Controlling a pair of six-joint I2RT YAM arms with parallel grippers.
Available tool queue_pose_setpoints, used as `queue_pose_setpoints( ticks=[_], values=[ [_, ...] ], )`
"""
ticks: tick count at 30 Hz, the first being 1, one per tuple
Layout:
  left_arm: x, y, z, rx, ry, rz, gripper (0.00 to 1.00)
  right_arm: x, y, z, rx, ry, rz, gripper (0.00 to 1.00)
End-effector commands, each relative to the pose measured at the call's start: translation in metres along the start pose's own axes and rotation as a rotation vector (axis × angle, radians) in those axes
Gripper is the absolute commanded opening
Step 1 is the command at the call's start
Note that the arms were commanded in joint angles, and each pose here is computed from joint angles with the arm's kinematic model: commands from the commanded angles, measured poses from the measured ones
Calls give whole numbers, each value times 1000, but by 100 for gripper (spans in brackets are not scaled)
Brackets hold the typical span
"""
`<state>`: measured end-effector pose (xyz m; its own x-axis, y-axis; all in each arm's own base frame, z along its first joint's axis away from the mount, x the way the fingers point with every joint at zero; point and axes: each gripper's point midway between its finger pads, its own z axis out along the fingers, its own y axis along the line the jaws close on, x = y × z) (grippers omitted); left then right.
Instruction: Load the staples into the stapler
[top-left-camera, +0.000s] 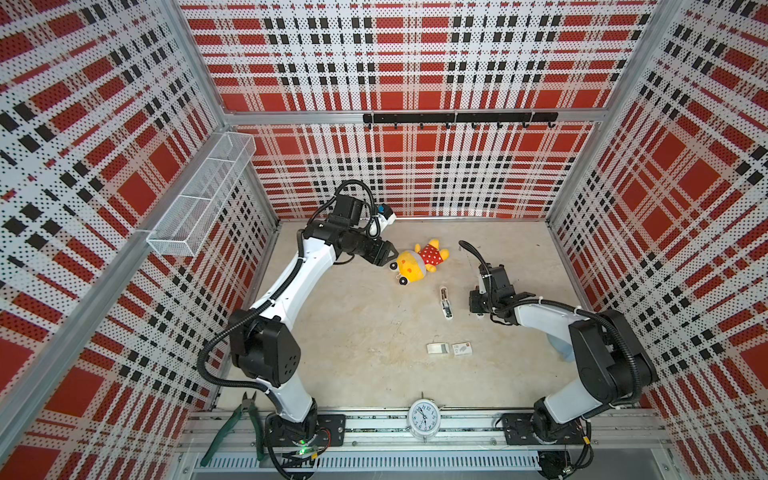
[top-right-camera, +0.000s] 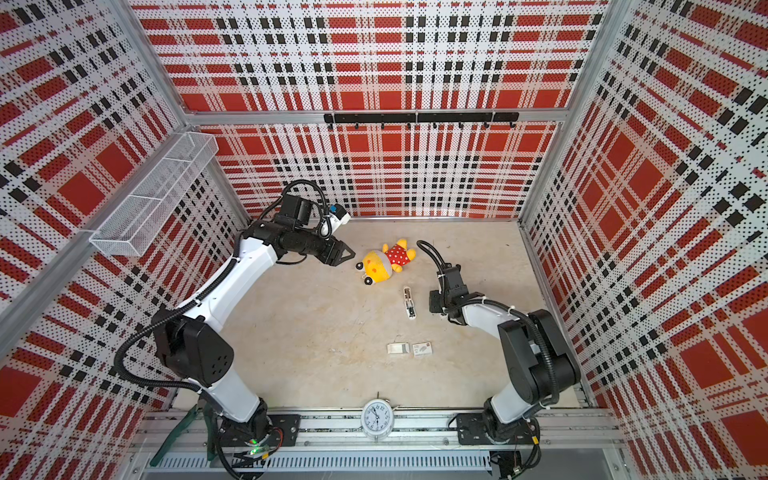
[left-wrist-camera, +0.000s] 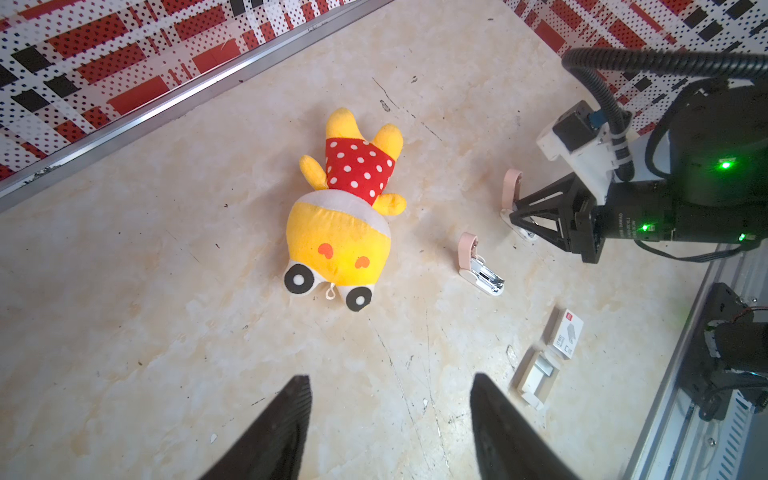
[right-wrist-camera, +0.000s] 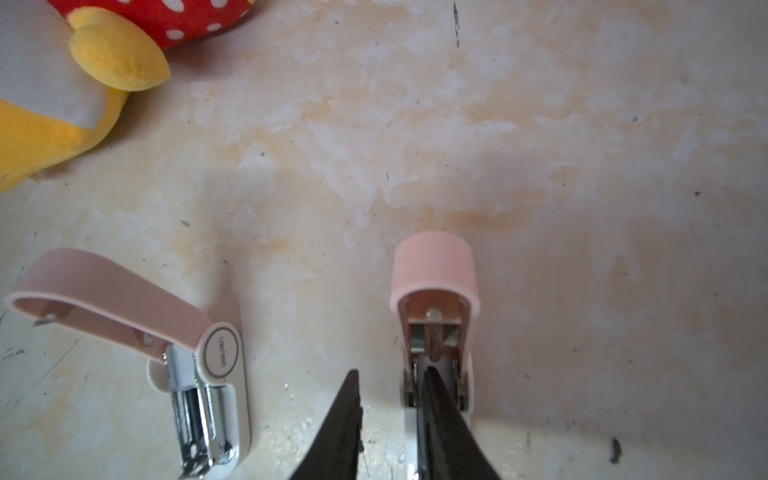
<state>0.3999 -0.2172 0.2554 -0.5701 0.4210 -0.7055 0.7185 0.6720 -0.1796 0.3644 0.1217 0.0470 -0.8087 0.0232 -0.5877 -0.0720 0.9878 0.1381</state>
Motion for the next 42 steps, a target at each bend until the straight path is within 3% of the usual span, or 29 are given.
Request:
queue_pose_setpoints(
  ticks=[1, 42],
  values=[
    [-4, -4, -5, 2, -11, 12, 65, -14, 3, 0, -6, -40, -14, 28],
    [-6, -5, -8, -1, -18, 23, 65, 13, 0, -2, -13, 53, -17, 28]
  ],
)
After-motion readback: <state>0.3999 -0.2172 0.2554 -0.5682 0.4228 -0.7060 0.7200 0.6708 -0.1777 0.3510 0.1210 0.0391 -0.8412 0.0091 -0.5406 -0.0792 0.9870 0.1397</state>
